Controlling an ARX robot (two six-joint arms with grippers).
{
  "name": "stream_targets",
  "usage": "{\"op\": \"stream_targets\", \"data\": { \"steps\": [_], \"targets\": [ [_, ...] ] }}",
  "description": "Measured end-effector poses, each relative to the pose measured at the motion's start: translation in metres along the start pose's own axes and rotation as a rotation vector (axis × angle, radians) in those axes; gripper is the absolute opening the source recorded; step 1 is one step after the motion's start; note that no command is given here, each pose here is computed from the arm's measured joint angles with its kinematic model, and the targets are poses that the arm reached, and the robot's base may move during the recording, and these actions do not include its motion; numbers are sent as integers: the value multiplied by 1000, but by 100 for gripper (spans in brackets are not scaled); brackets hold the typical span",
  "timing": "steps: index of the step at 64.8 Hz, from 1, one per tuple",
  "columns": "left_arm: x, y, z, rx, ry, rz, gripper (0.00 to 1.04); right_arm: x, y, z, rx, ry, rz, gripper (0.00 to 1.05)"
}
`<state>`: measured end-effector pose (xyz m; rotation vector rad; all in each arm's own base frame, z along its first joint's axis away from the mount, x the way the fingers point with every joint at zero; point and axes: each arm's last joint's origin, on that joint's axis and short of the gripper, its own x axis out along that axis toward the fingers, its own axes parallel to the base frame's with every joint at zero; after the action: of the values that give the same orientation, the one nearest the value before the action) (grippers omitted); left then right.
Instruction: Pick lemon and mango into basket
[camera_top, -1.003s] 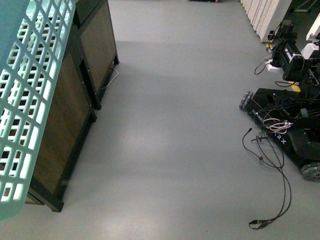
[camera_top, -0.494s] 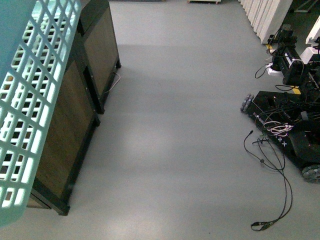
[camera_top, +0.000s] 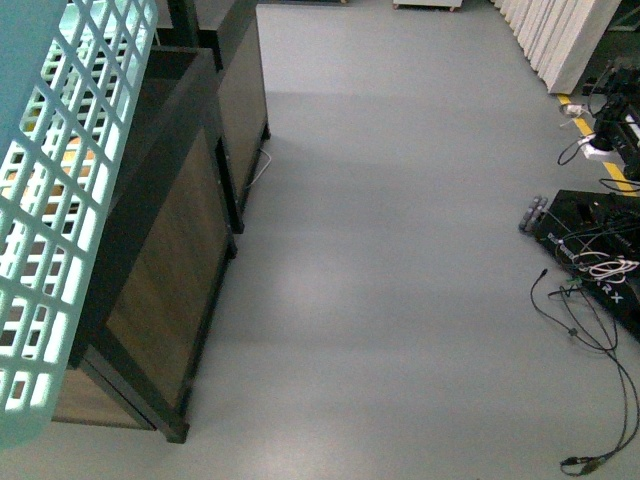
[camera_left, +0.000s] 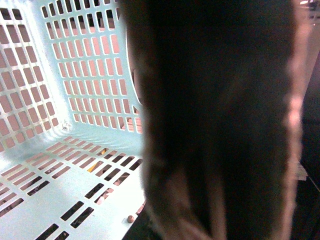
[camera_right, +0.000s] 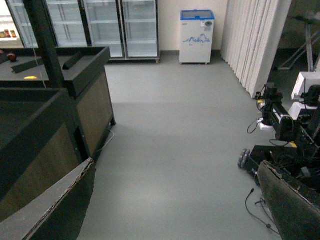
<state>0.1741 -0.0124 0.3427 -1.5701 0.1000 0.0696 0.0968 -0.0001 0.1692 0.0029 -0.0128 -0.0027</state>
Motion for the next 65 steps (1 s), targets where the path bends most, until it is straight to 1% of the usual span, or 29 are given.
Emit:
{"op": "stream_targets", "data": {
  "steps": [65],
  "targets": [
    [0, -1, 0, 3, 0, -2, 5, 0, 0, 0, 0, 0, 2, 96]
  ]
}}
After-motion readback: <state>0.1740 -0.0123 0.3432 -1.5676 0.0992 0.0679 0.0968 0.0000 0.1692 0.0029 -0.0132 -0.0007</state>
